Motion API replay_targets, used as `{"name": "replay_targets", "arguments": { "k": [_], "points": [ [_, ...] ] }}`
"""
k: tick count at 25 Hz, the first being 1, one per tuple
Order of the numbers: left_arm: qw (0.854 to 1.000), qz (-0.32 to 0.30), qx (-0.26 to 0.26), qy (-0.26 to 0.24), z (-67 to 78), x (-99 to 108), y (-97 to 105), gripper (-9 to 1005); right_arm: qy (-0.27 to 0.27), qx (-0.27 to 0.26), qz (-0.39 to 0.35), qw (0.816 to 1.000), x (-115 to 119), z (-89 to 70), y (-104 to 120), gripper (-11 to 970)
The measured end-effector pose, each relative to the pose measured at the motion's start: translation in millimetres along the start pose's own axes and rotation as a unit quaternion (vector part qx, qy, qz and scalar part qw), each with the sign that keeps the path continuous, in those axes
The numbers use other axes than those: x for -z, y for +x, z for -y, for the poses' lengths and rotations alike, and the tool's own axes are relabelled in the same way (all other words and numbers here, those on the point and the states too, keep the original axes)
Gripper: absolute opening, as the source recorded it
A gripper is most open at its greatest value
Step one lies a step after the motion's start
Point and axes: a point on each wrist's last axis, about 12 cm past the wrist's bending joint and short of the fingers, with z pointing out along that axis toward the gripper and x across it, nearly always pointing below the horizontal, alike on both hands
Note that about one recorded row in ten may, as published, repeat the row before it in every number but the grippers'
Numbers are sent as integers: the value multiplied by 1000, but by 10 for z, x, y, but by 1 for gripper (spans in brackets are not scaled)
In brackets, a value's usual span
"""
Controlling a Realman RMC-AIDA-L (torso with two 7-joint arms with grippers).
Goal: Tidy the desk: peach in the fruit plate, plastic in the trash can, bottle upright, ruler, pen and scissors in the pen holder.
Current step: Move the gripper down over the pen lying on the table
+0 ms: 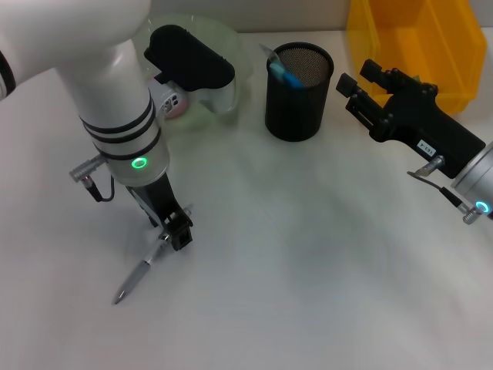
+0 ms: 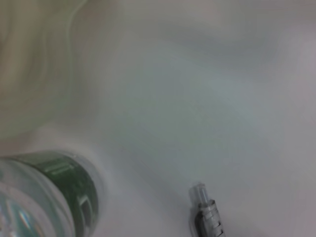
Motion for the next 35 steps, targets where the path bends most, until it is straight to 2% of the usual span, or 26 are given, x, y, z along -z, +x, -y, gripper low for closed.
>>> {"name": "replay_targets", "arguments": {
  "k": [26, 31, 35],
  "points": [
    [1000, 2, -4, 0, 3, -33, 1, 462, 0, 0, 0, 1000, 0, 0, 0, 483],
    [1000, 3, -5, 0, 3, -31, -1, 357, 0, 0, 0, 1000, 0, 0, 0, 484],
    [1000, 3, -5, 0, 3, -31, -3, 357, 0, 0, 0, 1000, 0, 0, 0, 484]
  ]
}}
